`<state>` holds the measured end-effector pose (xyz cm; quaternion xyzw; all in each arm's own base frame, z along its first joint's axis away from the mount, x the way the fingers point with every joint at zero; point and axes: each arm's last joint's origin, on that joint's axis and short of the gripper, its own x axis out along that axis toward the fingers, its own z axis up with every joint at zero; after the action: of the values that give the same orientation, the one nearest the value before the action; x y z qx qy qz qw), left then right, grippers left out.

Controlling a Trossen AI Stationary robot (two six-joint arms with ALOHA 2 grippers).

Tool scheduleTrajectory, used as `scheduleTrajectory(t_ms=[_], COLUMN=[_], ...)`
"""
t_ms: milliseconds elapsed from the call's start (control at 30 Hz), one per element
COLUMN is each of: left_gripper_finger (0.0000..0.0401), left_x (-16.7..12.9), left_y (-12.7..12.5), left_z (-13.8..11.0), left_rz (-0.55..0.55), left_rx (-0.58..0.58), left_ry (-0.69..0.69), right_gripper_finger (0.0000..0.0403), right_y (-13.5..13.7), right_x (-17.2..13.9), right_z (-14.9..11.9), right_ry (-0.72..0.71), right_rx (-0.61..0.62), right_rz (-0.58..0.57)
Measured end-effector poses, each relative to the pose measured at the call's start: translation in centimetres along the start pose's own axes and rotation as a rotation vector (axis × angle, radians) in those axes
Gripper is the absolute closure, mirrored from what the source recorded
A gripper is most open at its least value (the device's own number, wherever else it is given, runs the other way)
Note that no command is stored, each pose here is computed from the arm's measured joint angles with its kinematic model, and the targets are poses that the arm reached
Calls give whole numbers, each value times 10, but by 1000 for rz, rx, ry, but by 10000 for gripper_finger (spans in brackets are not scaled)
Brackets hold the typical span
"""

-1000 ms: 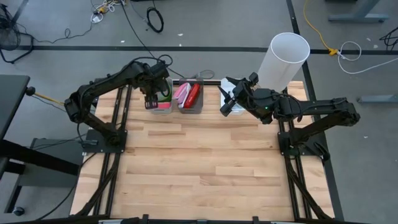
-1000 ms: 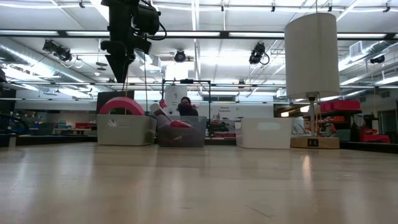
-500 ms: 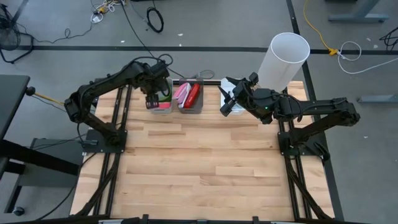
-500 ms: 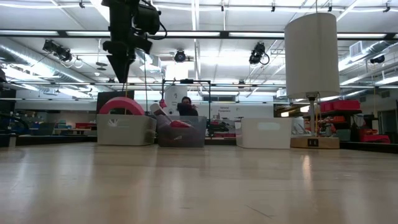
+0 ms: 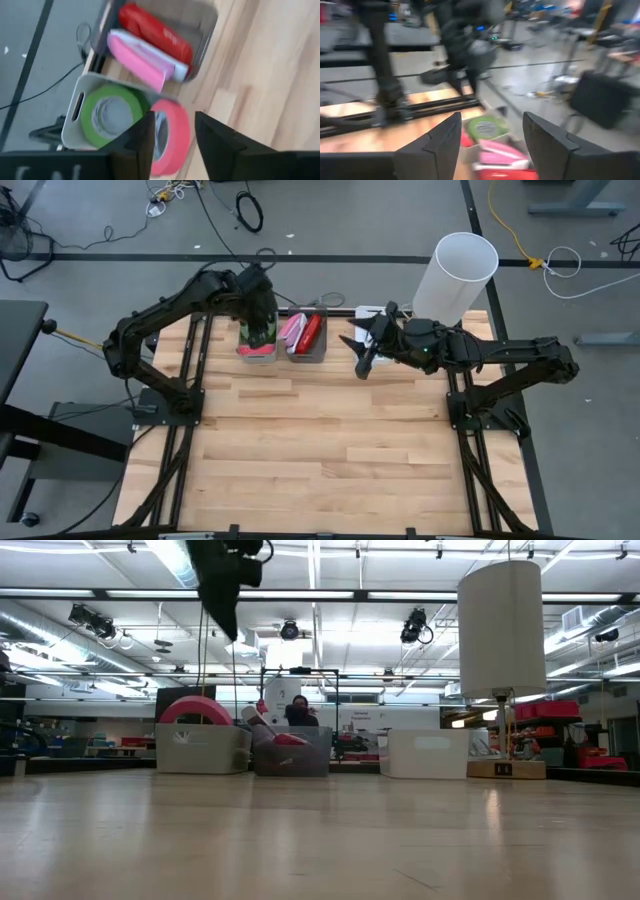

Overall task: Pick and place Stapler, Stapler remover, tape
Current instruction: Return to Home Position

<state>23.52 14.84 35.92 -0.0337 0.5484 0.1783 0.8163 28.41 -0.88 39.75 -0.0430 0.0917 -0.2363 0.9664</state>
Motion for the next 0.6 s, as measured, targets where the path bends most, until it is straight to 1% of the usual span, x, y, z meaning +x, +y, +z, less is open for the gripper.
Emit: scheduleTrajectory(t_ms=[67,100,233,300,500,600], left_gripper_finger=[276,286,326,345,389,397], left_x=[-9,-15,-35,-43,-57,-59], left_y=[0,1,3,3,-3,-12], left_z=[5,8,16,19,27,34], left_rz=[-11,-17,-35,-56,-224,-240], left_rx=[-27,-47,-153,-174,-161,-148], left_ry=[-51,-76,-158,-198,-303,-355], right_gripper_finger=[191,192,207,224,294,328], right_y=[0,0,-1,-4,-14,-18], right_x=[1,1,-1,-4,-19,-27], right_z=[-2,-3,-5,-3,3,5], right_ry=[14,23,57,50,31,39], right_rx=[23,33,33,30,39,36], right_rz=[67,81,75,64,58,59])
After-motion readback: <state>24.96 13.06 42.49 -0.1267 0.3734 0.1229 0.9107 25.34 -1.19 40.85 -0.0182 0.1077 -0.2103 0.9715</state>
